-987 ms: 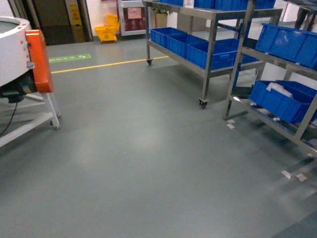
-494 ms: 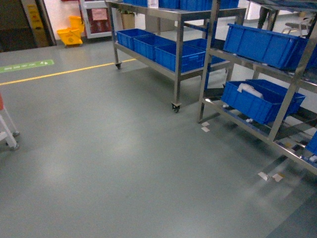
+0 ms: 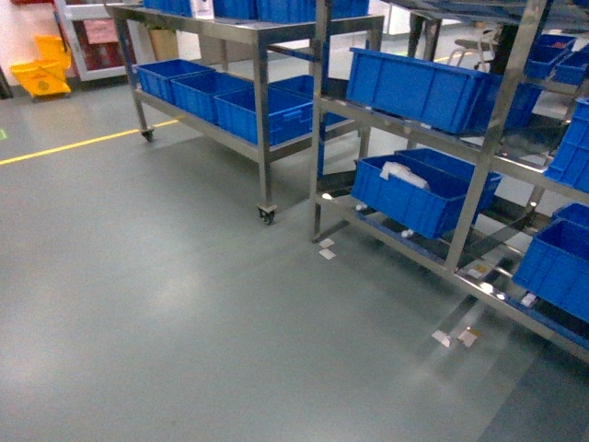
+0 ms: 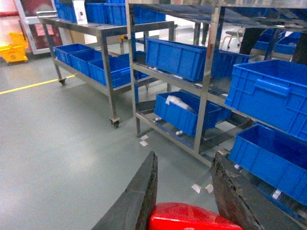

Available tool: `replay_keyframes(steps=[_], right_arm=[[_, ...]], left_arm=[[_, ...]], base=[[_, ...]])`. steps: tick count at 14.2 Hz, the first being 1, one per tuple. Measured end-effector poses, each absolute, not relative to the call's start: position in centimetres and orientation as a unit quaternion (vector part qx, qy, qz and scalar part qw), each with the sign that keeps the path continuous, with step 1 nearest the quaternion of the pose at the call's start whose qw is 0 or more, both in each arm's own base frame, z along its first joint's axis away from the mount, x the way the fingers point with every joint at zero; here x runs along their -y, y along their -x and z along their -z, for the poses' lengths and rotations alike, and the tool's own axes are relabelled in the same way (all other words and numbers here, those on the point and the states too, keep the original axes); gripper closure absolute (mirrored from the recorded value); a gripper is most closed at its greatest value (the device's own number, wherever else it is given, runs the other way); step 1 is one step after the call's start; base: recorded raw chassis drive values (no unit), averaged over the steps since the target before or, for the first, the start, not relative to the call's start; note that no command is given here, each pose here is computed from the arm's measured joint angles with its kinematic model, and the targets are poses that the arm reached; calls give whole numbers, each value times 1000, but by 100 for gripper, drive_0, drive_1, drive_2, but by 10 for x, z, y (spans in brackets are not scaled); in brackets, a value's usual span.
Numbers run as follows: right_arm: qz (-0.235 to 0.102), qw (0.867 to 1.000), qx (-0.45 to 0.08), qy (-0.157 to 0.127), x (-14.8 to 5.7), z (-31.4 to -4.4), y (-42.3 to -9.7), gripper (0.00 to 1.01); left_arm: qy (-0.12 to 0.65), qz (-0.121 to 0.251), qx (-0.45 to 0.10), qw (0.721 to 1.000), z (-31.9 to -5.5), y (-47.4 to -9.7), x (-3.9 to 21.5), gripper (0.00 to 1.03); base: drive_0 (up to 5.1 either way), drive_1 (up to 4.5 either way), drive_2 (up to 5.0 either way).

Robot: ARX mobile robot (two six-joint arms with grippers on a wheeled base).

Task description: Pick red block from blue box to shelf

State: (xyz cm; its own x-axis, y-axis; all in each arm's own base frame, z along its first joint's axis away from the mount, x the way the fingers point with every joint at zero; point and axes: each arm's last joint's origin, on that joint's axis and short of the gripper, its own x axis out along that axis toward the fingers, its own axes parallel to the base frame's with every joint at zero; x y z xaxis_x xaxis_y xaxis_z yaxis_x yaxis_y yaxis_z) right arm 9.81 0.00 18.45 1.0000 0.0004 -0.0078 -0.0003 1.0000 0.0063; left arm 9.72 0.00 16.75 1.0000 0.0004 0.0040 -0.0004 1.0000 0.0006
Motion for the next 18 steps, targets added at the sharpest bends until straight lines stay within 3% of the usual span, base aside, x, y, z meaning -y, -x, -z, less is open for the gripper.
replay_keyframes(steps=[12,18], right_arm=[[0,1000,-5,-3,0,-184,-98,73],[0,1000,-5,-3,0,-184,-98,73]], left_arm=[[0,-1,2,1000,-168,-97,0,5],[0,0,2,1000,-168,-97,0,5]], base=[[-161,271,-592],[-164,-53,-274]])
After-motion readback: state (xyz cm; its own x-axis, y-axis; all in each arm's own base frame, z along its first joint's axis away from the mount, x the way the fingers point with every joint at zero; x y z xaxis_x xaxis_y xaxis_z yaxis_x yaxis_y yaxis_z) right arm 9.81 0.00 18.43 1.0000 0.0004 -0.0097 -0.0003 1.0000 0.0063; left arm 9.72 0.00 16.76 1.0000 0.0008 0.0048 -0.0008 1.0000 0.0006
